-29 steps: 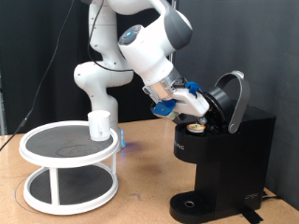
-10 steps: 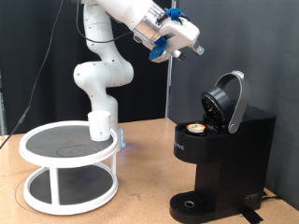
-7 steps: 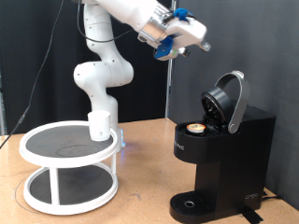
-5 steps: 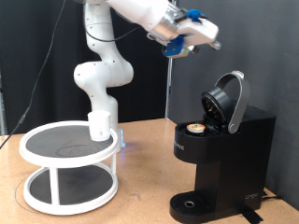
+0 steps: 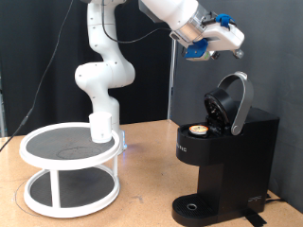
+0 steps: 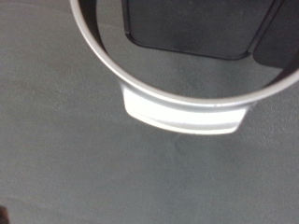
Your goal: Make a cup of coffee with the keurig machine
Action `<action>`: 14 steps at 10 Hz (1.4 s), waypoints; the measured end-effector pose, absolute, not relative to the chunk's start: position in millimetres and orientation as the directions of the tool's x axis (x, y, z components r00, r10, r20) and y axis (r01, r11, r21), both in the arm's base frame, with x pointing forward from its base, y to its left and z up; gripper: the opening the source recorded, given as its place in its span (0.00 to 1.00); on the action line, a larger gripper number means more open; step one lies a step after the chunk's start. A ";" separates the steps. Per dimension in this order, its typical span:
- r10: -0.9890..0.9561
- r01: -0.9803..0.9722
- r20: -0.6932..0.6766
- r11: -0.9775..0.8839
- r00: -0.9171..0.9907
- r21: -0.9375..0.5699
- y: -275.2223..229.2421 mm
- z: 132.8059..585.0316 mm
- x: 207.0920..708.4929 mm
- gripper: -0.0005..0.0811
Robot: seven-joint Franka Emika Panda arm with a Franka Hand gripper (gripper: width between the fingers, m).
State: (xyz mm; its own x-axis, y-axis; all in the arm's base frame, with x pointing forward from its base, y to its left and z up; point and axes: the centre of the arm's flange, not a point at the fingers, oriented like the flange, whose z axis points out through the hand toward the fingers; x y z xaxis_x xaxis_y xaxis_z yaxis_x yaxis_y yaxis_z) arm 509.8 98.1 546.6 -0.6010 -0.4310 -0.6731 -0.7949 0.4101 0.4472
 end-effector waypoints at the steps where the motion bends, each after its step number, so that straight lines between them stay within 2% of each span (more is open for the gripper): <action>1: -0.436 -0.797 -0.670 0.400 -0.600 0.454 101.8 547.0 508.8 0.91; 8: -0.531 -0.787 -0.581 0.440 -0.617 0.433 196.6 536.0 513.7 0.91; 14: -0.541 -0.784 -0.570 0.473 -0.619 0.402 222.8 528.2 518.3 0.91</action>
